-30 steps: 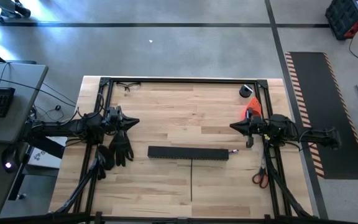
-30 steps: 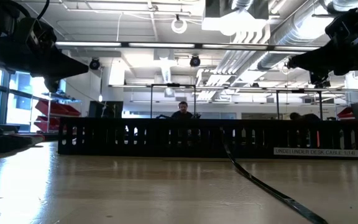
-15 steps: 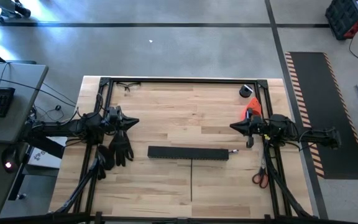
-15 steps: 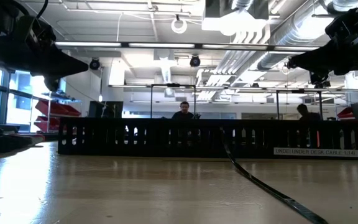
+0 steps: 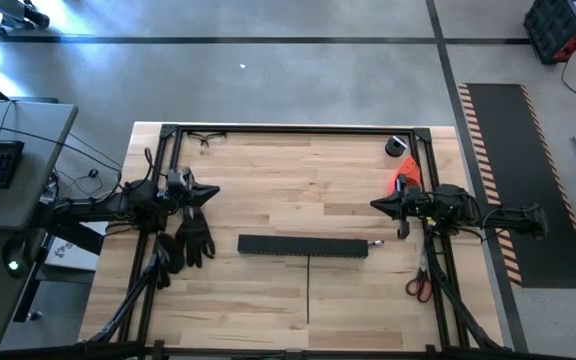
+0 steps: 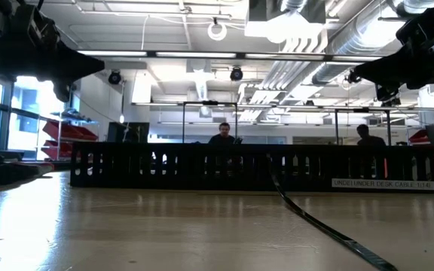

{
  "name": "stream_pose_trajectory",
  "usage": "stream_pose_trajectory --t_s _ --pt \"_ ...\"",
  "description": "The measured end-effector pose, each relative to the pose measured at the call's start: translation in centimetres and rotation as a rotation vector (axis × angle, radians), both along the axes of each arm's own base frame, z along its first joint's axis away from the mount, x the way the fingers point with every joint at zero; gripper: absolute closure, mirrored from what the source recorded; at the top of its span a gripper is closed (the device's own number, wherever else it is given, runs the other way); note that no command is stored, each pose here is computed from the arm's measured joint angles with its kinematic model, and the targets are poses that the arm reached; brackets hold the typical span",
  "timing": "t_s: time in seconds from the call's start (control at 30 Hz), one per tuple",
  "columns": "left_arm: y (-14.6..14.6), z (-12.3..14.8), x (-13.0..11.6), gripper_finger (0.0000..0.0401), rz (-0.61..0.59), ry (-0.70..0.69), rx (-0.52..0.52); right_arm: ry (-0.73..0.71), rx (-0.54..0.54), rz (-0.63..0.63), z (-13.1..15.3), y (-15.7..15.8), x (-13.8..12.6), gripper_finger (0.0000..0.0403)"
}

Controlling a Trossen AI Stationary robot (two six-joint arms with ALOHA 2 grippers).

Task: Ziptie cables
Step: Return to Home Position

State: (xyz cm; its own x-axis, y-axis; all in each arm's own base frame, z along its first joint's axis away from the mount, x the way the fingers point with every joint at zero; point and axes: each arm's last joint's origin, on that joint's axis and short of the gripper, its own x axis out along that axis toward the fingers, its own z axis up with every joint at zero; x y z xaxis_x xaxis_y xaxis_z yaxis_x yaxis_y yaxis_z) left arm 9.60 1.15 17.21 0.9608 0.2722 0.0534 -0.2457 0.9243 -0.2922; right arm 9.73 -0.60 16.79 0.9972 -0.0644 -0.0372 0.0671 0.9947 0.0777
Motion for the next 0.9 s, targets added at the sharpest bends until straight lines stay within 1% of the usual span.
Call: stream_pose_trajectory --t_s 0.13,0.17,0.4,0.43,0.5,0.6,0.73,0.9 --pt "0.00 0.01 0.00 0.0401 0.000 -0.001 0.001 0.000 0.000 0.000 0.00 0.00 0.00 0.0402" --pt "0.00 0.00 0.00 0.0401 0.002 0.007 0.023 0.000 0.000 0.000 0.00 0.00 0.00 0.0402" --pt "0.00 -0.29 0.17 0.0401 0.014 0.154 0.419 0.000 0.000 0.000 0.00 0.00 0.00 0.0402" --pt "0.01 -0.30 0.18 0.0401 0.019 0.169 0.465 0.000 0.000 0.000 0.00 0.00 0.00 0.0402" --pt "0.02 -0.31 0.19 0.0401 0.023 0.186 0.521 0.000 0.000 0.000 0.00 0.00 0.00 0.0402" --pt "0.02 -0.30 0.19 0.0401 0.025 0.191 0.542 0.000 0.000 0.000 0.00 0.00 0.00 0.0402" --pt "0.02 -0.29 0.19 0.0401 0.024 0.184 0.520 0.000 0.000 0.000 0.00 0.00 0.00 0.0402" --pt "0.02 -0.29 0.19 0.0401 0.024 0.183 0.518 0.000 0.000 0.000 0.00 0.00 0.00 0.0402"
